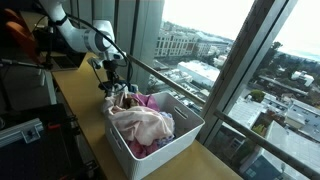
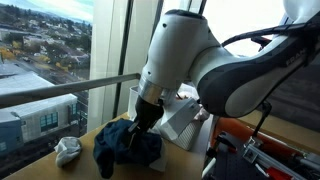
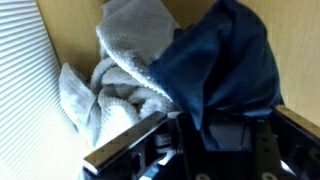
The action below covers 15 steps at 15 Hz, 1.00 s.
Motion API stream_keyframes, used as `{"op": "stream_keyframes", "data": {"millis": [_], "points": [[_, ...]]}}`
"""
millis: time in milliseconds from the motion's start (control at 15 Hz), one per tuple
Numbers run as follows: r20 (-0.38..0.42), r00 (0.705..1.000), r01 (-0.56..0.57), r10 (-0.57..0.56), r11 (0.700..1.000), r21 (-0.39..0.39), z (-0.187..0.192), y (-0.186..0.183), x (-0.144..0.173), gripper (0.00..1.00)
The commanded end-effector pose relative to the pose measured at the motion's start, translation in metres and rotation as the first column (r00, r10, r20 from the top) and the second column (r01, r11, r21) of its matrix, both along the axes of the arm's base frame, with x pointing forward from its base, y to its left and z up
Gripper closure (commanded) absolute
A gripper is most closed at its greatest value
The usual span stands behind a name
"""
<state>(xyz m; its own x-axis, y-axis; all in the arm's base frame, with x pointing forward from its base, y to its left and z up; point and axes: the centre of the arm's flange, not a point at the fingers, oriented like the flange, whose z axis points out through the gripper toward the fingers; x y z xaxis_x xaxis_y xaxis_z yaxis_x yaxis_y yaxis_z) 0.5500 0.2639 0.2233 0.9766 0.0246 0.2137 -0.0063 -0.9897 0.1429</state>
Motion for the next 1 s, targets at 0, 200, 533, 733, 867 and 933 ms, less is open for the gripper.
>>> {"op": "stream_keyframes", "data": {"millis": [0,200,533,733,867,933], "points": [[0.09,0.996,-0.025,0.025,1.0,0.0,0.097,-0.014,0.018,0.97],[0.183,0.983,-0.015,0.015,1.0,0.001,0.171,-0.041,0.039,0.97],[0.297,0.953,0.056,-0.055,0.998,0.006,0.278,-0.13,0.071,0.97],[0.341,0.934,0.109,-0.105,0.994,0.008,0.312,-0.18,0.076,0.97],[0.364,0.921,0.143,-0.138,0.99,0.012,0.326,-0.207,0.074,0.97],[0.373,0.915,0.159,-0.152,0.987,0.013,0.332,-0.218,0.072,0.97]]}}
